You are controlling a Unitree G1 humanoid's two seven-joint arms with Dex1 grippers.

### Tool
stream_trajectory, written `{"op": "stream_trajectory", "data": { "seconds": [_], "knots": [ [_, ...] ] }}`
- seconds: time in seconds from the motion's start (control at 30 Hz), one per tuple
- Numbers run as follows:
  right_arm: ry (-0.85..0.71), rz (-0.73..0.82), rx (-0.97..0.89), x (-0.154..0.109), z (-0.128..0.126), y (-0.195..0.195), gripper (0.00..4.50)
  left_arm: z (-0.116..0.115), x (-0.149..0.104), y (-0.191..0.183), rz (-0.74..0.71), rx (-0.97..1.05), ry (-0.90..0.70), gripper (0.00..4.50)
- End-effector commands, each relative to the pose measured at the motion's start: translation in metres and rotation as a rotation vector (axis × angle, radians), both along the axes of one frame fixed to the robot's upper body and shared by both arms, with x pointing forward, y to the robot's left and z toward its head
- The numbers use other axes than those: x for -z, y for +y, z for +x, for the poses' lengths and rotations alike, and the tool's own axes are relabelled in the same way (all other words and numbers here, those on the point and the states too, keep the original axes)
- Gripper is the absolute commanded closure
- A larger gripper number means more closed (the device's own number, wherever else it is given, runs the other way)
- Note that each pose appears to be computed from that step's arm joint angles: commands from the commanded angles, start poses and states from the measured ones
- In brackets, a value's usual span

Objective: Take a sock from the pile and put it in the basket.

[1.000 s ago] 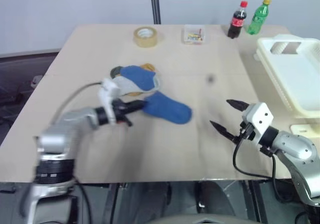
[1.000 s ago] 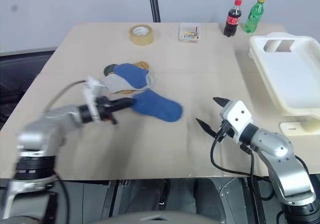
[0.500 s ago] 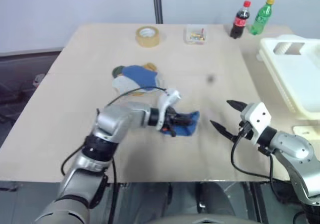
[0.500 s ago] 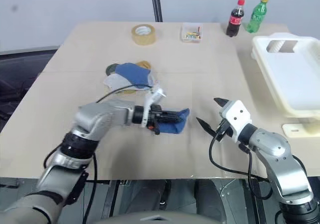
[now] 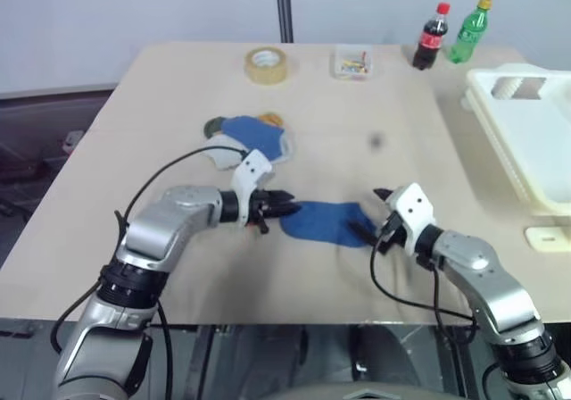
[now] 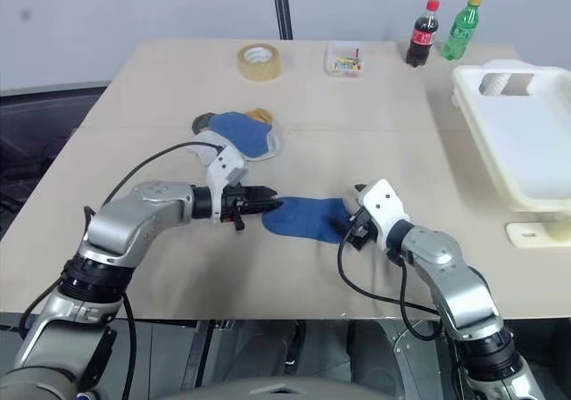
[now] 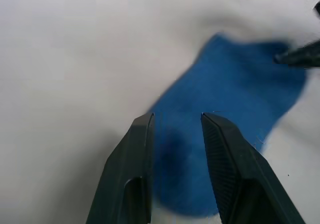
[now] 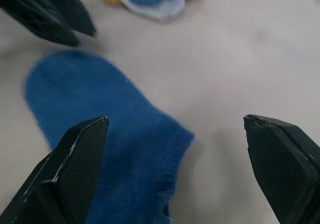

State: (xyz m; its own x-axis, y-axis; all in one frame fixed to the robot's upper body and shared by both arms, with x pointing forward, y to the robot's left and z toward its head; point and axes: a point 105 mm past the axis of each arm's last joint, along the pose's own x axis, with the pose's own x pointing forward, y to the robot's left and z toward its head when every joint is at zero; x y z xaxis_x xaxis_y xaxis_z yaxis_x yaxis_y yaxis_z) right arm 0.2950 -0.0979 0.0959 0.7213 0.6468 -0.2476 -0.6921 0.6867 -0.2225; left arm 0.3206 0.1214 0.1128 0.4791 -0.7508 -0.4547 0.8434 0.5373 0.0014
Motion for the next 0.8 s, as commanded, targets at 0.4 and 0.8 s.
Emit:
{"op": "stream_trajectory", "data": {
  "seconds": [0.4,0.8],
  "knots": [
    [0.011,-0.134,-0.136,0.002,-0.031,-0.012,4.44,-0.04,0.016,-0.004,-0.027,-0.058,0.006,4.5],
    [-0.113,-0.015,-0.111,-0.042,-0.026,-0.011,1.94,0.008,-0.036,0.031,0.005,-0.198,-0.276,1.95]
  ]
}}
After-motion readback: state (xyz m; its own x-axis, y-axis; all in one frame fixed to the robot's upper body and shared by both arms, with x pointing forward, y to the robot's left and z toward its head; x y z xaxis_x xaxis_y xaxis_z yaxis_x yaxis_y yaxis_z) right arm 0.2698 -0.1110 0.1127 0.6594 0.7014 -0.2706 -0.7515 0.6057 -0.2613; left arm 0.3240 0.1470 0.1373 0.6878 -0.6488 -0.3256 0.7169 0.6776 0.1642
